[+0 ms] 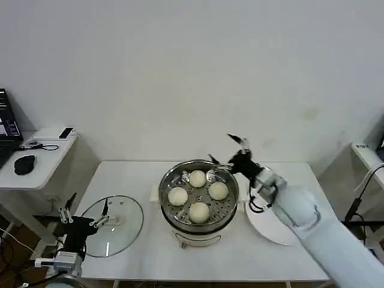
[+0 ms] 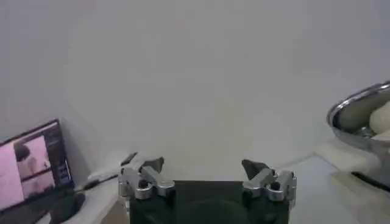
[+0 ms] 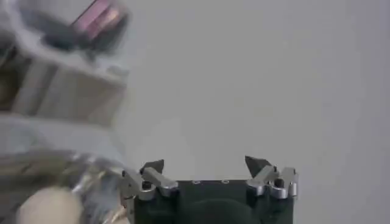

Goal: Take steamed baozi put them in steamer then cover it.

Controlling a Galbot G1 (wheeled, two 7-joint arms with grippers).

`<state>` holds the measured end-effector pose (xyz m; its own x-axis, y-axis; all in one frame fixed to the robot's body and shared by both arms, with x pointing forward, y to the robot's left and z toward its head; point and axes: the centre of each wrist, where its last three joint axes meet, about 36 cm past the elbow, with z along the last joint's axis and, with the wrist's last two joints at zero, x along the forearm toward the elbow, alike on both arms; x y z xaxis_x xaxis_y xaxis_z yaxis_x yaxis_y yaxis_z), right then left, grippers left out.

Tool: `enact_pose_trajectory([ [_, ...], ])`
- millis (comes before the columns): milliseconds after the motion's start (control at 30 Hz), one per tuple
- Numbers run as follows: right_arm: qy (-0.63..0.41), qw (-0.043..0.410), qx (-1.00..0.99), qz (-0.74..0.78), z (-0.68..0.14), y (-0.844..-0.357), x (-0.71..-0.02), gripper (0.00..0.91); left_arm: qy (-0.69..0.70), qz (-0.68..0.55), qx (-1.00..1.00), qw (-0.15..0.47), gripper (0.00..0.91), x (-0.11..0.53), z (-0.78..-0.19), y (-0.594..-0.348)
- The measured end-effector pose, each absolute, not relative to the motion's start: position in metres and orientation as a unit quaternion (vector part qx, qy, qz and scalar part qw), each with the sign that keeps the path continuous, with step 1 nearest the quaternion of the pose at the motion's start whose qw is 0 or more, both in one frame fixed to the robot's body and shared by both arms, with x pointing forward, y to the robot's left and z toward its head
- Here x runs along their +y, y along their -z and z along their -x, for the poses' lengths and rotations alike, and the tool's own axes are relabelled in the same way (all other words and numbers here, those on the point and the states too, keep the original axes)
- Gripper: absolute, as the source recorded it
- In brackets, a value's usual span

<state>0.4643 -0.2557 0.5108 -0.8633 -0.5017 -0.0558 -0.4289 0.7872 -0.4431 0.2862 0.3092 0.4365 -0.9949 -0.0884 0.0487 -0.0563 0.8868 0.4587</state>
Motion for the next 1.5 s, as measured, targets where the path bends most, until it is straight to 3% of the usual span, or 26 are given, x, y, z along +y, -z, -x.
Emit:
enact_pose_trajectory([
  [333, 0.109, 0.089, 0.987, 0.072, -0.389, -0.445, -0.325, 0.907, 0.436, -0.018, -0.9, 0.009, 0.907, 0.325, -0.291, -0.395],
  [700, 0.095, 0.102, 0.989, -0.05, -0.324, -0.441, -0.361, 0.907, 0.626, 0.011, -0.78, 0.027, 0.907, 0.361, -0.284, -0.344],
  [1133, 0.075, 0.087, 0.988, -0.103, -0.289, -0.445, -0.367, 0.907, 0.705, 0.055, -0.706, 0.038, 0.907, 0.375, -0.282, -0.295],
  [1500, 0.059, 0.067, 0.991, -0.103, -0.276, -0.434, -0.357, 0.907, 0.725, 0.06, -0.685, 0.034, 0.907, 0.381, -0.312, -0.281],
])
